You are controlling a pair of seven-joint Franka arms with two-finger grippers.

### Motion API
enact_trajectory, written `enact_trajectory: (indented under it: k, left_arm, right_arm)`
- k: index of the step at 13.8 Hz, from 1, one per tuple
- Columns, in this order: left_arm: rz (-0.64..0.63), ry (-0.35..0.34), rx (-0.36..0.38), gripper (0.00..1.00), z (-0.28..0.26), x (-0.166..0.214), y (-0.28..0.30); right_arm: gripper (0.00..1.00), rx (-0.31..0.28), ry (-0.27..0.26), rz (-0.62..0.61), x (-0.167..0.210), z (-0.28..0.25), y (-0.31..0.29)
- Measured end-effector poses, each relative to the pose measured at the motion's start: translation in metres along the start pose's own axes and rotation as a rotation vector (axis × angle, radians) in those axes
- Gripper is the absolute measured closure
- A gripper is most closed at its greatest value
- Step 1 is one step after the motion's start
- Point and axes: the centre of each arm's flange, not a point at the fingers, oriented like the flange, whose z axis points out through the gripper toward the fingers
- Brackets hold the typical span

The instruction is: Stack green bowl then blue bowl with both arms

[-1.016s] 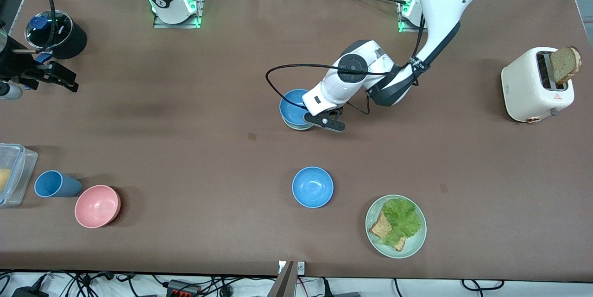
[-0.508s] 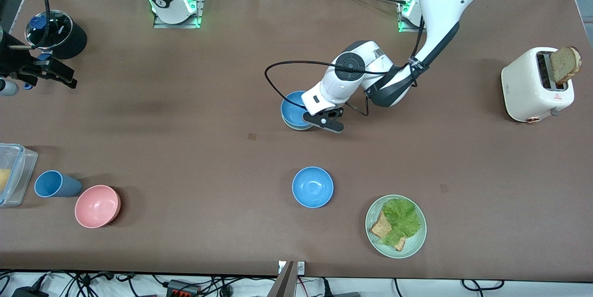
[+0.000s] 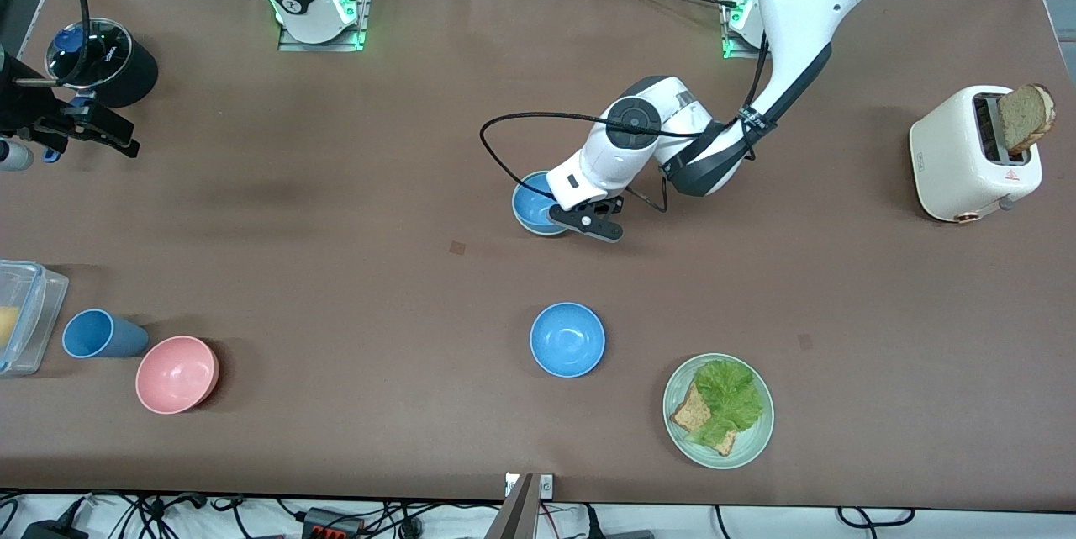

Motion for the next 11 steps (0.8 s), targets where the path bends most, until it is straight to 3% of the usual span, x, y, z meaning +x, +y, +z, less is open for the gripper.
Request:
enact_trajectory:
  k: [2,8,11]
  left_arm:
    - [-0.015,0.011,-0.004,0.65,-0.006,0.006,-0.003]
    - [-0.111,-0.015,0.029,0.60,-0.082,0.046,-0.050]
    - [-0.125,-0.022,0.061,0.50,-0.130,0.065,-0.071]
  right_arm:
    - [0.00,0.000,0.008,-0.011,0.001,-0.001,-0.003]
    - [0.00,0.000,0.029,-0.007,0.003,-0.003,-0.001]
    - [0.00,0.000,0.028,-0.007,0.003,-0.003,-0.001]
